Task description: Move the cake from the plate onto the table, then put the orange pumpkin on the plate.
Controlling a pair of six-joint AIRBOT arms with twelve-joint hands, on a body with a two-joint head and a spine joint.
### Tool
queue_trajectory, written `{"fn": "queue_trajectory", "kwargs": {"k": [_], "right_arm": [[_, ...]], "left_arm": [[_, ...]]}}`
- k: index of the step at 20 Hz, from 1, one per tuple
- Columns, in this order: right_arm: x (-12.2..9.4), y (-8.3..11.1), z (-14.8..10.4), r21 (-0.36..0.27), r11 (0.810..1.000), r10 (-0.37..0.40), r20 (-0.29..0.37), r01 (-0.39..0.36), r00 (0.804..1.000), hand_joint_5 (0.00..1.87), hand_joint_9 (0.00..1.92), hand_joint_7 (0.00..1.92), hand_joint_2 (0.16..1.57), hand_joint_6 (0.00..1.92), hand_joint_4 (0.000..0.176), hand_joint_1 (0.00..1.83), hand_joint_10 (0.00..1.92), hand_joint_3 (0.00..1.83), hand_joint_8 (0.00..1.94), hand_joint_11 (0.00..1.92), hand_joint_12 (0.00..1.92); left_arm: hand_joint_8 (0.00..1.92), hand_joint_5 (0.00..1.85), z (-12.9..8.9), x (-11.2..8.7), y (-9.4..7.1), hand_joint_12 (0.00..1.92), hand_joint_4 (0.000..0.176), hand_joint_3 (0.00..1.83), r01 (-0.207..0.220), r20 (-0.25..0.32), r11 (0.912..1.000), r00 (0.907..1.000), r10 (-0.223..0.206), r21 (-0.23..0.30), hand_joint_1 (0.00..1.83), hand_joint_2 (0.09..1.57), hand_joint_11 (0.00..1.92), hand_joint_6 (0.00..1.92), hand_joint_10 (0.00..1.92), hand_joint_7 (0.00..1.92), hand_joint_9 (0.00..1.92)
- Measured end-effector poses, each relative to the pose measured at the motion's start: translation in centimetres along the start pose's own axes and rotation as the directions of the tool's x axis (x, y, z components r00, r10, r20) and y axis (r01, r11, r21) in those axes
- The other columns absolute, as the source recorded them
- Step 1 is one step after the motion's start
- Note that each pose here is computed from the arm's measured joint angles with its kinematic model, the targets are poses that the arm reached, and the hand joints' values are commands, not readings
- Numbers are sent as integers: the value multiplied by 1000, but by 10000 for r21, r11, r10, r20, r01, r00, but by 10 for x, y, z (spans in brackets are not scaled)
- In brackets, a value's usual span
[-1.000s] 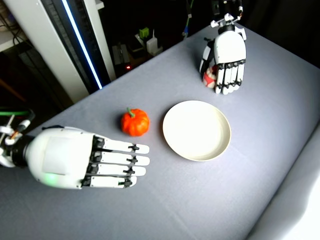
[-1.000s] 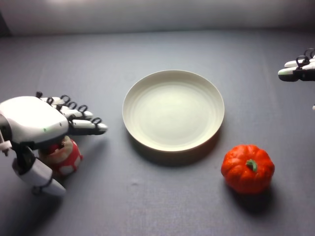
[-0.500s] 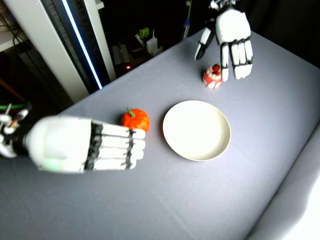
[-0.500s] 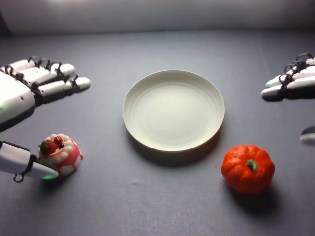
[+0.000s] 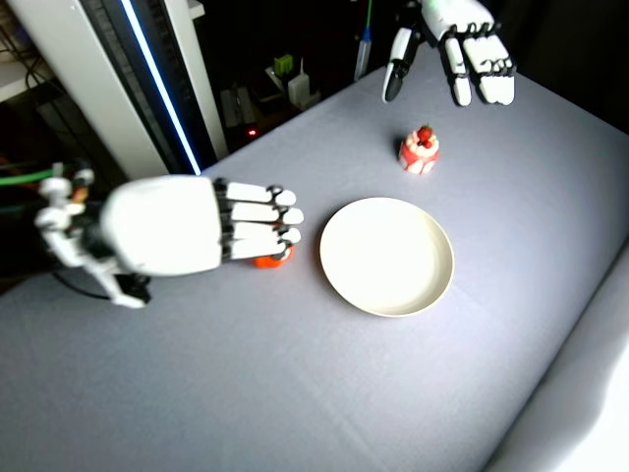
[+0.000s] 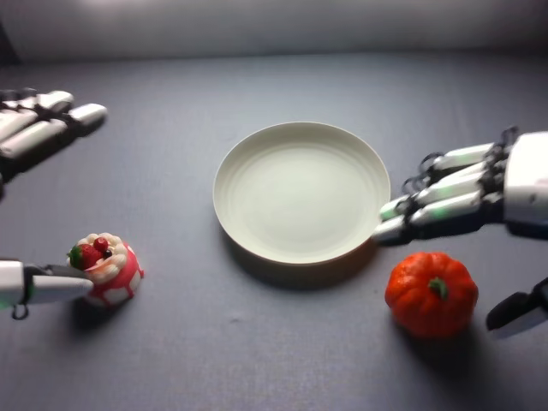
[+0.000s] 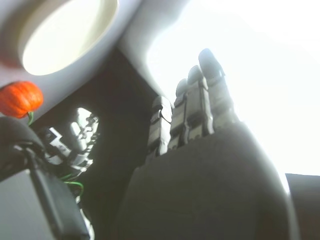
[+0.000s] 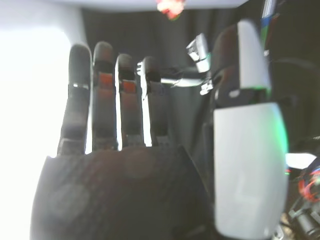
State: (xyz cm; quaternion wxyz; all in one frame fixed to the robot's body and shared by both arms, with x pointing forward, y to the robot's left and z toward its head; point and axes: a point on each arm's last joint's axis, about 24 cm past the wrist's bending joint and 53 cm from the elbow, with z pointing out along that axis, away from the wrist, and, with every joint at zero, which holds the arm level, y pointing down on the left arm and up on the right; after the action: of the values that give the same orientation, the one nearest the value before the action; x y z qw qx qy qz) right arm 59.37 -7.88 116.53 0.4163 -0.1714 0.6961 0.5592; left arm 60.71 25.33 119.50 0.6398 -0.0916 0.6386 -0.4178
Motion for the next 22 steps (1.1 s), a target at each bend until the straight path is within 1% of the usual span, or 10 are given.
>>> {"fn": "queue_trajectory", "kwargs": {"k": [6, 10, 11, 13, 15, 16, 17, 18, 19, 22], "right_arm": [[28, -25, 20, 681, 9971, -266, -930, 330, 9953, 346, 397, 339, 865, 1, 74, 1135, 1, 0, 1, 199, 862], [41, -37, 25, 1041, 9930, -422, -1358, 566, 9898, 449, 540, 399, 821, 8, 68, 1182, 32, 0, 8, 310, 900], [43, -39, 25, 1082, 9922, -466, -1432, 624, 9886, 495, 614, 453, 829, 3, 36, 1211, 33, 0, 8, 343, 911], [43, -41, 25, 1180, 9910, -462, -1449, 636, 9884, 561, 800, 585, 843, 0, 13, 1278, 63, 0, 11, 541, 960], [41, -45, 24, 1306, 9895, -431, -1415, 618, 9890, 636, 606, 694, 899, 3, 0, 1322, 1101, 3, 65, 712, 1404], [40, -46, 23, 1345, 9893, -388, -1365, 573, 9899, 698, 574, 703, 948, 12, 0, 1357, 1314, 6, 95, 745, 1476], [38, -47, 23, 1373, 9891, -341, -1322, 524, 9906, 871, 700, 597, 992, 6, 0, 1401, 1514, 0, 713, 856, 1571], [37, -48, 23, 1389, 9890, -328, -1289, 508, 9911, 870, 731, 725, 1171, 773, 0, 1257, 1562, 0, 1356, 863, 1612], [35, -49, 22, 1421, 9887, -309, -1243, 486, 9918, 814, 843, 711, 1223, 1092, 0, 1197, 1471, 2, 1504, 918, 1573], [29, -57, 21, 1644, 9857, -197, -1019, 364, 9946, 878, 971, 603, 1245, 1076, 0, 1208, 1809, 8, 1698, 1119, 1871]], "left_arm": [[4, 138, -11, -8, 2, 364, 88, 0, 166, 335, 9999, 9993, -164, -38, 821, 823, 0, 0, 6, 74, 53], [2, 166, -11, -9, 2, 518, 93, 0, 174, 390, 9998, 9991, -172, -36, 830, 804, 0, 3, 6, 87, 91], [4, 171, -11, -9, 2, 526, 90, 0, 177, 390, 9998, 9991, -176, -31, 845, 807, 0, 4, 6, 93, 94], [3, 195, -11, -9, 2, 552, 51, 2, 250, 380, 9997, 9990, -249, -28, 888, 817, 0, 7, 4, 106, 101], [0, 211, -11, -8, 3, 641, 33, 5, 264, 345, 9996, 9991, -262, -35, 870, 832, 0, 3, 5, 106, 121], [4, 225, -11, -8, 3, 649, 26, 0, 273, 335, 9996, 9991, -271, -52, 890, 823, 0, 7, 5, 117, 124], [8, 246, -11, -8, 3, 652, 0, 0, 293, 348, 9996, 9990, -291, -48, 917, 814, 0, 14, 5, 127, 125], [3, 248, -11, -8, 3, 694, 19, 0, 300, 345, 9995, 9990, -298, -45, 947, 807, 0, 6, 3, 121, 104], [0, 251, -11, -8, 3, 705, 53, 0, 322, 340, 9995, 9989, -320, -44, 942, 800, 0, 5, 0, 106, 91], [0, 245, -12, -6, 5, 500, 72, 0, 424, 305, 9991, 9986, -422, -58, 927, 799, 0, 0, 2, 100, 60]]}}
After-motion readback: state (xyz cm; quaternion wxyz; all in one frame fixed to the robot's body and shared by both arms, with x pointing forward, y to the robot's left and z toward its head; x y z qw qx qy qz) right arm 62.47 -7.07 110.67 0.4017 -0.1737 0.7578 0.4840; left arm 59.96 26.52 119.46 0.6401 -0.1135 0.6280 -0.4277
